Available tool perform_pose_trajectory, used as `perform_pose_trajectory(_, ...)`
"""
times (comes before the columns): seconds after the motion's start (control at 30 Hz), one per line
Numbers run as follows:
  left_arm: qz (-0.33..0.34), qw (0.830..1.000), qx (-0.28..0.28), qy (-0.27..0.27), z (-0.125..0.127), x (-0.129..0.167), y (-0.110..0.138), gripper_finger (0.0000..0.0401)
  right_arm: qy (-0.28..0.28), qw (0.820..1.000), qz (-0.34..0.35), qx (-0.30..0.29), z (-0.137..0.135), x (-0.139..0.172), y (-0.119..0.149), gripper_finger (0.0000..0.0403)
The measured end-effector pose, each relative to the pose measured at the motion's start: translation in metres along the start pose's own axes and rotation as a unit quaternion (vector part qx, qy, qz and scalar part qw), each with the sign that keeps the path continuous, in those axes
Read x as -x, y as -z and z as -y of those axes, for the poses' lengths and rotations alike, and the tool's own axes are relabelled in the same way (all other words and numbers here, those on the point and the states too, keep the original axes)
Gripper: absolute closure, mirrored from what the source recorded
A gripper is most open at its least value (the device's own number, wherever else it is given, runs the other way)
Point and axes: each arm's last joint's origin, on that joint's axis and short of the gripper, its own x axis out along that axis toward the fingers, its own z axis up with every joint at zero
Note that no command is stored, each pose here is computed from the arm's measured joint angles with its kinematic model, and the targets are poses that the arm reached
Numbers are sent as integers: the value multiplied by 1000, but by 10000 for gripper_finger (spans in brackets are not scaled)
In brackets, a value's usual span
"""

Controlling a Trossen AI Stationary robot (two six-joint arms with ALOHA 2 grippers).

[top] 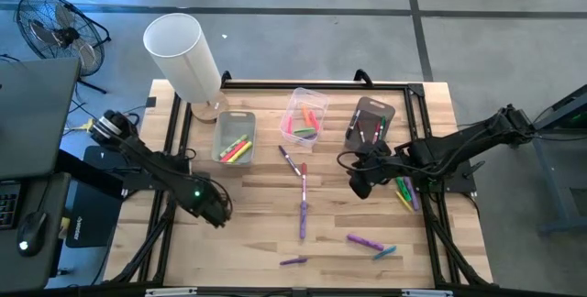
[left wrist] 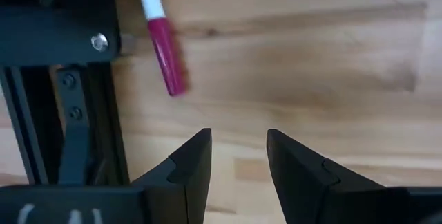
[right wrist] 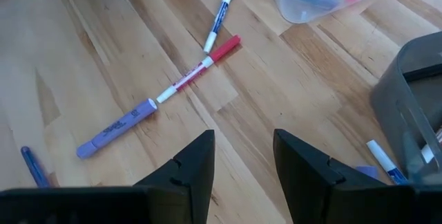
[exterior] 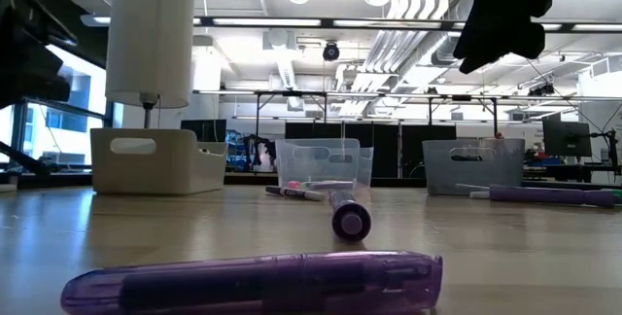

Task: Pick & Place Markers
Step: Put the purple marker into the black bin

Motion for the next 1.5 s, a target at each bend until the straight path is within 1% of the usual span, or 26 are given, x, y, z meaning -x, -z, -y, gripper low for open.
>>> perform_pose_trajectory(0.13,7,1000,23,-12,-13,-8,-9,265,6,1000,7,-18,0,0,-1,266)
perform_pose_trajectory(0.2,6,1000,25,-13,-17,-13,-11,265,7,1000,10,-20,0,0,-1,266)
perform_pose_trajectory(0.47,15,998,39,-44,-28,-29,-17,265,14,999,26,-46,1,0,-3,266)
perform_pose_trajectory(0.67,12,998,41,-40,-32,-46,-21,265,19,998,31,-60,4,-2,-7,266)
perform_pose_trajectory(0.73,16,998,50,-39,-34,-49,-22,265,19,997,34,-65,5,-3,-9,266)
perform_pose_trajectory(0.8,22,997,62,-41,-35,-50,-23,265,16,997,36,-67,5,-3,-10,266)
perform_pose_trajectory(1.03,36,997,61,-30,-35,-51,-24,269,20,997,40,-68,7,-4,-13,266)
perform_pose_trajectory(1.1,37,997,61,-28,-34,-51,-24,280,20,997,40,-67,7,-4,-13,266)
perform_pose_trajectory(1.17,37,997,60,-26,-34,-51,-23,300,19,997,39,-61,7,-4,-13,266)
perform_pose_trajectory(1.33,32,998,51,-18,-32,-52,-23,376,19,998,38,-56,7,-4,-13,266)
perform_pose_trajectory(1.37,30,998,49,-16,-32,-52,-22,384,19,998,38,-50,7,-4,-13,266)
perform_pose_trajectory(1.43,23,998,49,-15,-31,-52,-22,382,19,998,38,-46,7,-4,-13,266)
perform_pose_trajectory(1.5,10,998,53,-20,-30,-51,-20,369,19,998,38,-46,7,-4,-13,266)
